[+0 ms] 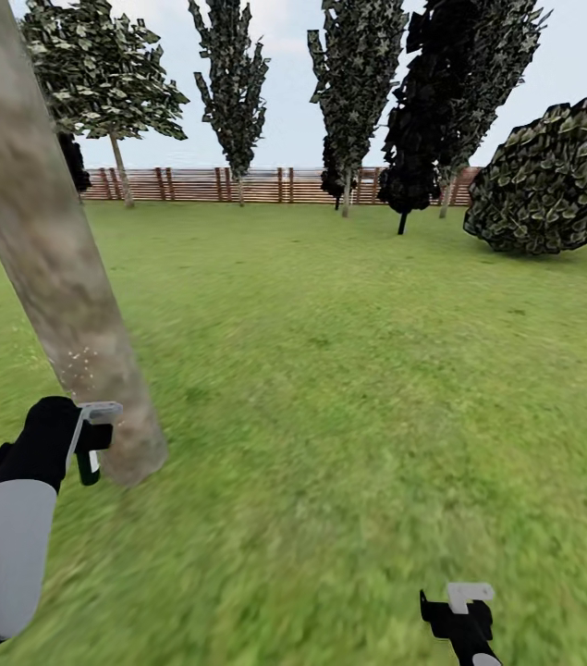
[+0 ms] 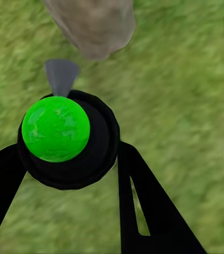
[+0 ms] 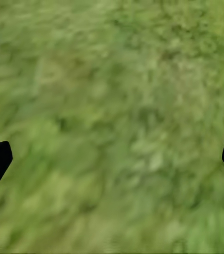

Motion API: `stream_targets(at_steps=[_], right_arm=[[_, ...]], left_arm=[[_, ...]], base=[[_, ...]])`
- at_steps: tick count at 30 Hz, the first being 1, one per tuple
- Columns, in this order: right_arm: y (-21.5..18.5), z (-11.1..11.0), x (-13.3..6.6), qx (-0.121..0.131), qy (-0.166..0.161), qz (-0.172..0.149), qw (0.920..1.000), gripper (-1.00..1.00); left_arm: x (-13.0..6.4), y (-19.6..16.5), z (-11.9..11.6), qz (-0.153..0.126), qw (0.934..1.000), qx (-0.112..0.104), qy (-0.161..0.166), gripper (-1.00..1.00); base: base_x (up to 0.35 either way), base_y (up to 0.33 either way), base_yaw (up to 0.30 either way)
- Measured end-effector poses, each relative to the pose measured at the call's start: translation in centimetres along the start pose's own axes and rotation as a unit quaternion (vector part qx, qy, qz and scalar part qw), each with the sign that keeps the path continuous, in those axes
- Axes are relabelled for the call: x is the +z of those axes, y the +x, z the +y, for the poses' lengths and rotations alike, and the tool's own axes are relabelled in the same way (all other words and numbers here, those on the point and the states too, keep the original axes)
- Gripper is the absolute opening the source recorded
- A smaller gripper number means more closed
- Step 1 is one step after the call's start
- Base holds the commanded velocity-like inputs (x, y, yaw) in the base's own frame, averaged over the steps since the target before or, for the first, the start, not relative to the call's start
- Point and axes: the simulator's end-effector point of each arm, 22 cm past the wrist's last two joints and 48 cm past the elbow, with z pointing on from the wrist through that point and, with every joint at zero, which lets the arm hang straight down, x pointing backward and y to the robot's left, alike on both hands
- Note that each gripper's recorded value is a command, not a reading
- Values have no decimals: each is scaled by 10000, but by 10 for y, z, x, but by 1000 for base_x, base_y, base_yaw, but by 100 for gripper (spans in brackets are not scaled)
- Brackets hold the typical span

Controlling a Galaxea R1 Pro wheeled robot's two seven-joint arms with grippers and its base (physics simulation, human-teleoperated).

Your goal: In the garden, pick up the pesticide atomizer on the floor and spray pesticide onto both trees until each tree trunk is fully covered.

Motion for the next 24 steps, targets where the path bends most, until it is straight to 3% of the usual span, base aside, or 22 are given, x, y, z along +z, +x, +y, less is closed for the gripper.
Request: stream_targets(at_steps=[9, 24], right_arm=[[0, 1, 0, 0, -8, 0, 10000, 100], [0, 3, 0, 1, -19, -1, 10000, 100]], left_arm=[[0, 0, 2, 5, 10000, 17, -32, -100], [-4, -6, 15, -60, 9999, -48, -133, -100]], base=[[274, -138, 26], [198, -182, 268]])
